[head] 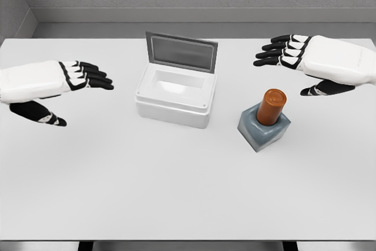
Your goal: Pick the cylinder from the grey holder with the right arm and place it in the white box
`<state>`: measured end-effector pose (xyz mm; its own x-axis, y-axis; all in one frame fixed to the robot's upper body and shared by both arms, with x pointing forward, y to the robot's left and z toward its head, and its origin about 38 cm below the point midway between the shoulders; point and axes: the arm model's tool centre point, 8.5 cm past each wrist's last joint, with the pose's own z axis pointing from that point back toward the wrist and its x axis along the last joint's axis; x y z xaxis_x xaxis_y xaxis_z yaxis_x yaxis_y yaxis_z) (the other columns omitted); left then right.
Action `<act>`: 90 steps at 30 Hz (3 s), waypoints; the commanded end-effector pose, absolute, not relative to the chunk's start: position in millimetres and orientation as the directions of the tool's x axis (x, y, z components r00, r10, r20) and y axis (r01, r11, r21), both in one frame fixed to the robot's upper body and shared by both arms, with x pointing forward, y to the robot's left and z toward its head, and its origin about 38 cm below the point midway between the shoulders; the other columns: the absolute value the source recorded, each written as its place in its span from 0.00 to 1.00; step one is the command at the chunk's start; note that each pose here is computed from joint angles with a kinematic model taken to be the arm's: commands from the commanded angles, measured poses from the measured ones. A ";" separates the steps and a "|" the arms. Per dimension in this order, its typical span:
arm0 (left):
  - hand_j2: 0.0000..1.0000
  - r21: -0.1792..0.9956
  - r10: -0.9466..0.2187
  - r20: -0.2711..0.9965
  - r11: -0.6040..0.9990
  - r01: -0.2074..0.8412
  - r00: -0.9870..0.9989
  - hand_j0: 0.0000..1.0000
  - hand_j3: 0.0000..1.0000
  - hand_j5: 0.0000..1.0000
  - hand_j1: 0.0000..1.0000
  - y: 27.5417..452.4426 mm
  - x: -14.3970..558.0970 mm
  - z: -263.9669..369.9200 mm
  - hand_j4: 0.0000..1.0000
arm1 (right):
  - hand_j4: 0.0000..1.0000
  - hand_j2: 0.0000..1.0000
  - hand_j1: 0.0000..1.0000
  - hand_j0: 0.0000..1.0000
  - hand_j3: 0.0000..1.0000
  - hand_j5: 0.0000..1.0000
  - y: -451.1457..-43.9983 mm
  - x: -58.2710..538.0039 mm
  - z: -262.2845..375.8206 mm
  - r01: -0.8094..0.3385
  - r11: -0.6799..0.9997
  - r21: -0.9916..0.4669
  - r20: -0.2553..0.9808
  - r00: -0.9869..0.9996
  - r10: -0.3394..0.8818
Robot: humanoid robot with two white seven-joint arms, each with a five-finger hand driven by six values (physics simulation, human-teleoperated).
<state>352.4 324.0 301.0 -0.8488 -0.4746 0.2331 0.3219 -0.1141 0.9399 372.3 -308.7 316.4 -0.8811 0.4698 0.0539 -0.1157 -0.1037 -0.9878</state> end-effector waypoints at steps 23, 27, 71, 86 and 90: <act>1.00 0.966 -0.560 0.064 -0.174 0.193 -0.826 1.00 1.00 1.00 1.00 334.3 400.6 323.2 1.00 | 0.99 0.99 0.99 0.99 0.99 0.99 -276.6 386.5 328.4 -0.104 -0.493 -0.864 -0.102 -0.922 0.374; 1.00 0.973 -0.578 0.035 -0.167 0.160 -0.816 1.00 1.00 1.00 1.00 335.4 413.4 332.5 1.00 | 0.99 0.99 0.99 0.99 0.99 0.99 -269.7 388.2 311.8 -0.111 -0.526 -0.844 -0.100 -0.929 0.356; 1.00 0.951 -0.519 0.000 -0.263 0.160 -0.855 1.00 1.00 1.00 1.00 304.6 417.5 334.7 1.00 | 0.73 0.73 0.73 0.73 0.73 0.73 -261.9 396.2 272.7 -0.119 -0.619 -0.776 -0.121 -0.935 0.332; 1.00 0.953 -0.523 -0.006 -0.262 0.154 -0.852 1.00 1.00 1.00 1.00 304.0 418.8 338.4 1.00 | 0.43 0.43 0.43 0.43 0.43 0.43 -261.0 397.3 276.3 -0.111 -0.619 -0.778 -0.129 -0.935 0.330; 1.00 0.948 -0.519 0.000 -0.272 0.164 -0.855 1.00 1.00 1.00 1.00 302.3 418.6 334.0 1.00 | 0.43 0.43 0.43 0.43 0.43 0.43 -260.8 398.6 284.1 -0.100 -0.611 -0.785 -0.140 -0.933 0.332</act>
